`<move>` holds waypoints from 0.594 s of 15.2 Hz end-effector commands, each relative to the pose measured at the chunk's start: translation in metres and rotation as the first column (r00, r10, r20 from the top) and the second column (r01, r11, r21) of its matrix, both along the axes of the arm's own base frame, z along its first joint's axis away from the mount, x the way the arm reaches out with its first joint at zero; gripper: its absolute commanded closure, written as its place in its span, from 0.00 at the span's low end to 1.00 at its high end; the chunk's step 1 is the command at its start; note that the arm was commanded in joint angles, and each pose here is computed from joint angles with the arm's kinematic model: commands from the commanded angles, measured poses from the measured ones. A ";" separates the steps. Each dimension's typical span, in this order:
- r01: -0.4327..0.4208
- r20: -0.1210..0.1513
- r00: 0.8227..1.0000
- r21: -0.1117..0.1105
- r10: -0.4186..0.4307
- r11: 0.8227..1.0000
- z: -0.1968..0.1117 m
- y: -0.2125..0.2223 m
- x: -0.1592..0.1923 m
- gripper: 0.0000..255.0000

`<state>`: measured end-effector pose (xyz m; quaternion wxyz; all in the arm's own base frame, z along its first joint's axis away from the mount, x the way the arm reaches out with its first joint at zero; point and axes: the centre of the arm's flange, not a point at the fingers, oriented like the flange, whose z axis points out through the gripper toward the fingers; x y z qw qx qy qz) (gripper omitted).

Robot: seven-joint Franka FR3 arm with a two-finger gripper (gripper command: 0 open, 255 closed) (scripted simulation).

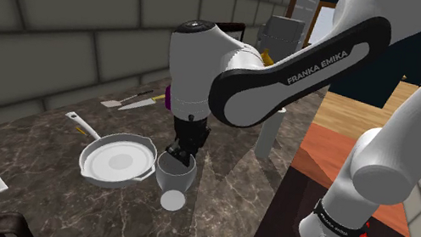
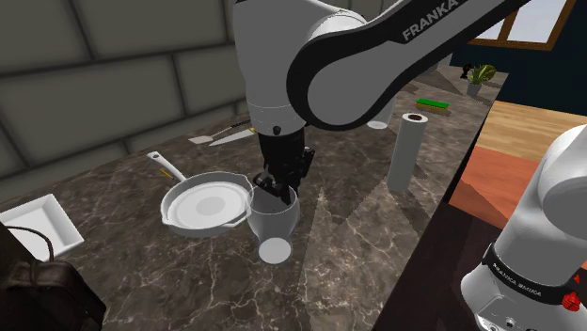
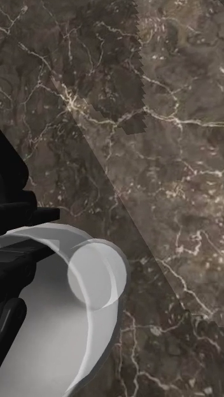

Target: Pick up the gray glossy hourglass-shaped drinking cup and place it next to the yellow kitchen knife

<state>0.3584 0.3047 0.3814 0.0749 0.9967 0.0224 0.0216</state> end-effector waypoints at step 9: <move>0.000 -0.001 1.000 0.000 0.000 1.000 0.026 0.000 0.000 1.00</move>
